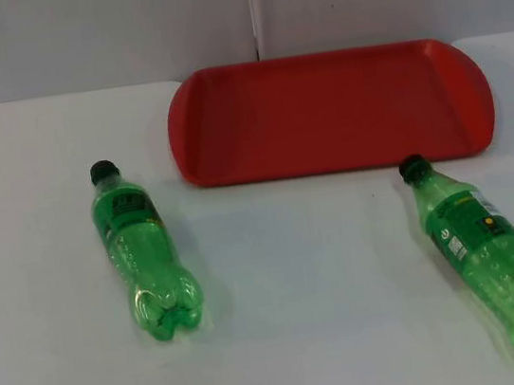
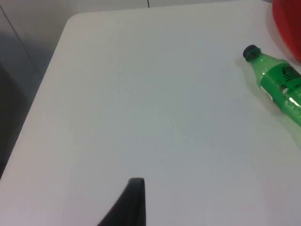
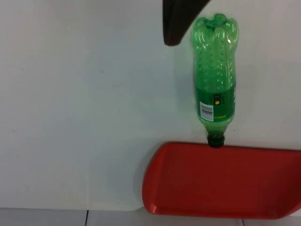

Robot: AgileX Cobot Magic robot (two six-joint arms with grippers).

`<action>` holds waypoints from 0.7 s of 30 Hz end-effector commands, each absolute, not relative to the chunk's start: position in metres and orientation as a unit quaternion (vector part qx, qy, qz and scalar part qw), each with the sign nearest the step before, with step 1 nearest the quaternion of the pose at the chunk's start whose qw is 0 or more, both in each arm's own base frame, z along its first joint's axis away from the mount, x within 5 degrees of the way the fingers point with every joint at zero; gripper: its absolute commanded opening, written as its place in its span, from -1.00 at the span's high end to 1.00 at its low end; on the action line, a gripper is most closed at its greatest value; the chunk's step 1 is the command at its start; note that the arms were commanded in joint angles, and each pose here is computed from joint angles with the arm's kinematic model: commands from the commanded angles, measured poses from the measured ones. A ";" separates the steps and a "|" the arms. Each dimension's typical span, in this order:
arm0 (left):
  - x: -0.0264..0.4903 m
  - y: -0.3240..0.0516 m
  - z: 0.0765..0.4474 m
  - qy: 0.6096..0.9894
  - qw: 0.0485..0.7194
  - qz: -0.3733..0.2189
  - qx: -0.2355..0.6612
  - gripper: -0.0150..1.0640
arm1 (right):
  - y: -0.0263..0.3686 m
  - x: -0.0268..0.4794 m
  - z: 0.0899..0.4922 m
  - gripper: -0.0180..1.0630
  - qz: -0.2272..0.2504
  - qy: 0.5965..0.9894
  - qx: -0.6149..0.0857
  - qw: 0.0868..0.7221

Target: Place the bottle upright on the tray.

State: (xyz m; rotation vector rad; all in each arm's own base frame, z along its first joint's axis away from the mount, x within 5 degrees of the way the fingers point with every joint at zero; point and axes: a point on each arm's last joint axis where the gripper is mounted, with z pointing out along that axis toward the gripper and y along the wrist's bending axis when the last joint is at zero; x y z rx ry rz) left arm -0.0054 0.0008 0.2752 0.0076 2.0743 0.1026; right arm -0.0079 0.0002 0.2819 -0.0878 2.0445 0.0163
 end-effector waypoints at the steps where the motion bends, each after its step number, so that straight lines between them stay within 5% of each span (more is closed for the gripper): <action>1: -0.005 -0.001 0.275 0.858 0.513 0.034 0.001 -0.95 | 0.000 -0.008 0.280 -0.98 0.005 0.853 -0.034 0.521; 21: -0.004 -0.006 0.275 0.857 0.515 0.002 0.002 -0.95 | 0.000 -0.008 0.280 -0.98 0.005 0.853 -0.034 0.521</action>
